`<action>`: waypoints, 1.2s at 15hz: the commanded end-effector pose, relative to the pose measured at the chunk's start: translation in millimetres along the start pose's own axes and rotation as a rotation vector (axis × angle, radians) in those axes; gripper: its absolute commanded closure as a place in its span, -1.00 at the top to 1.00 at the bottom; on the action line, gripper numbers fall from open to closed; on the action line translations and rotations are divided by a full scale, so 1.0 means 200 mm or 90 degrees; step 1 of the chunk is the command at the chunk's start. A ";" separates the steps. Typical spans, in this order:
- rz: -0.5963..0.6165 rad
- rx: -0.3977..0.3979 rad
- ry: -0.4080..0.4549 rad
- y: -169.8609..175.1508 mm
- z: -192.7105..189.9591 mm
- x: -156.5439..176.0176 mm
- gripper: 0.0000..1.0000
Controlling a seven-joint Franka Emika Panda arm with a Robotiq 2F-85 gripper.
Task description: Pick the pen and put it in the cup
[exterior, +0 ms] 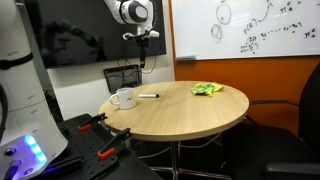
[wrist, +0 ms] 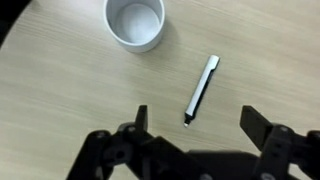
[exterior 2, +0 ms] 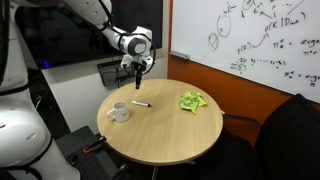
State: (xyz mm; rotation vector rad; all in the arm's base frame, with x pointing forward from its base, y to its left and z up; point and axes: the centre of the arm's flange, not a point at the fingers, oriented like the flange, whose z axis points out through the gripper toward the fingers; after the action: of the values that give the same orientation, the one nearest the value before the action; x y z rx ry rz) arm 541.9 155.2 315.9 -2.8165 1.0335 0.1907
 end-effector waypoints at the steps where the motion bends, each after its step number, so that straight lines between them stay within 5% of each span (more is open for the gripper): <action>1: 0.062 0.013 -0.003 -0.18 0.15 0.08 1.00; 9: 0.137 0.018 0.074 -0.33 0.59 0.13 1.00; 10: 0.133 0.007 0.076 -0.34 0.64 0.11 0.79; 11: 0.130 0.000 0.076 -0.34 0.67 0.10 0.97; 14: 0.123 -0.021 0.076 -0.34 0.76 0.08 1.00; 16: 0.115 -0.025 0.069 -0.35 0.79 0.09 0.82; 18: 0.121 -0.026 0.069 -0.35 0.82 0.11 0.36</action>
State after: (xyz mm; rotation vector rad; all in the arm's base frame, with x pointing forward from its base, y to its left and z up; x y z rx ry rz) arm 583.1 219.9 161.7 -2.7856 1.3173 0.0915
